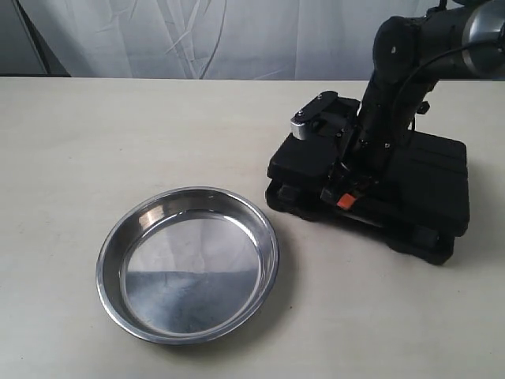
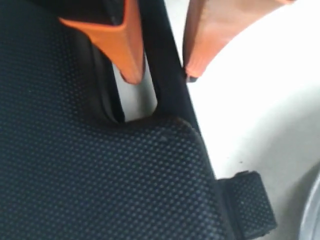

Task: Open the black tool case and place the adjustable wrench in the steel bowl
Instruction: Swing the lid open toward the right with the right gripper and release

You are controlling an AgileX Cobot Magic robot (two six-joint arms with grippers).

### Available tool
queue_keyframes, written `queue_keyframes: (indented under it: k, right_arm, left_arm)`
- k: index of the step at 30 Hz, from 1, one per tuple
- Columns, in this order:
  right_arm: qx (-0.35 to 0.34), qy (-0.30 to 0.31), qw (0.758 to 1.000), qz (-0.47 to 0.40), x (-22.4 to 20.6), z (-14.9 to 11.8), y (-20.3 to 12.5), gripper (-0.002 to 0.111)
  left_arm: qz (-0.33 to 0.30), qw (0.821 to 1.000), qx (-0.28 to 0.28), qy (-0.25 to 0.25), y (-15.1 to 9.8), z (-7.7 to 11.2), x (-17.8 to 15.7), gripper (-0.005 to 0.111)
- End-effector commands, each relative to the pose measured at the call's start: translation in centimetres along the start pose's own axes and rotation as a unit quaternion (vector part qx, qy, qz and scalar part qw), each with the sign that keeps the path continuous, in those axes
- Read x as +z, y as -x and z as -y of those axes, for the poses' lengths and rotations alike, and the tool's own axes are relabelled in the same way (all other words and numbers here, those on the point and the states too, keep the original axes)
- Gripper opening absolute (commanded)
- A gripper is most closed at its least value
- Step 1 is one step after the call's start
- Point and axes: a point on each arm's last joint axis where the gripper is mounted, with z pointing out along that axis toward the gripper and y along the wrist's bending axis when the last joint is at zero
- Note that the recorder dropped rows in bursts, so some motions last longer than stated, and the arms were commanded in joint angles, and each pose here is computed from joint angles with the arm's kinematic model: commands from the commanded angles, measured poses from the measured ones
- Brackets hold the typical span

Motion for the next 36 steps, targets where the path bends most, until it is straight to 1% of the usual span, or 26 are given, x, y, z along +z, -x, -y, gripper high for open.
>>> queue_keyframes:
  k: [1,7,10,14,15,16,17,20,21,23,25,28,32,36]
  right_arm:
    - [0.031,0.012,0.999,0.022,-2.6,-1.0,-0.3,-0.001]
    - [0.049,-0.016,0.997,0.061,-6.1,-1.7,-0.8,-0.001]
    - [0.057,-0.045,0.995,0.071,-7.8,-1.9,-1.3,-0.001]
    - [0.075,-0.115,0.989,0.063,-9.6,-1.4,-2.4,-0.001]
    - [0.083,-0.149,0.984,0.057,-10.3,-1.1,-2.8,-0.001]
    - [0.084,-0.165,0.981,0.053,-10.6,-0.9,-3.0,-0.001]
    - [0.088,-0.201,0.975,0.044,-11.1,-0.5,-3.4,-0.001]
    - [0.104,-0.244,0.963,0.040,-11.8,0.1,-3.8,-0.001]
    - [0.124,-0.257,0.957,0.047,-12.0,0.3,-3.9,-0.001]
    - [0.150,-0.259,0.952,0.065,-12.2,0.3,-3.7,-0.001]
    - [0.176,-0.238,0.951,0.090,-12.1,0.1,-3.4,-0.001]
    - [0.205,-0.183,0.952,0.135,-11.8,-0.7,-2.5,-0.001]
    - [0.219,-0.158,0.950,0.157,-11.9,-1.1,-2.1,-0.001]
    - [0.221,-0.153,0.946,0.180,-12.6,-1.4,-2.1,-0.001]
  left_arm:
    - [0.001,1.000,0.002,-0.003,-0.1,0.0,0.0,0.000]
    - [0.001,1.000,0.002,-0.003,-0.1,0.0,0.0,0.000]
    - [0.001,1.000,0.002,-0.003,-0.1,0.0,0.0,0.000]
    - [0.001,1.000,0.002,-0.003,-0.1,0.0,0.0,0.000]
    - [0.001,1.000,0.002,-0.003,-0.1,0.0,0.0,0.000]
    - [0.001,1.000,0.002,-0.003,-0.1,0.0,0.0,0.000]
    - [0.001,1.000,0.002,-0.003,-0.1,0.0,0.0,0.000]
    - [0.001,1.000,0.002,-0.003,-0.1,0.0,0.0,0.000]
    - [0.001,1.000,0.002,-0.003,-0.1,0.0,0.0,0.000]
    - [0.001,1.000,0.002,-0.003,-0.1,0.0,0.0,0.000]
    - [0.001,1.000,0.002,-0.003,-0.1,0.0,0.0,0.000]
    - [0.001,1.000,0.002,-0.003,-0.1,0.0,0.0,0.000]
    - [0.001,1.000,0.002,-0.003,-0.1,0.0,0.0,0.000]
    - [0.001,1.000,0.002,-0.003,-0.1,0.0,0.0,0.000]
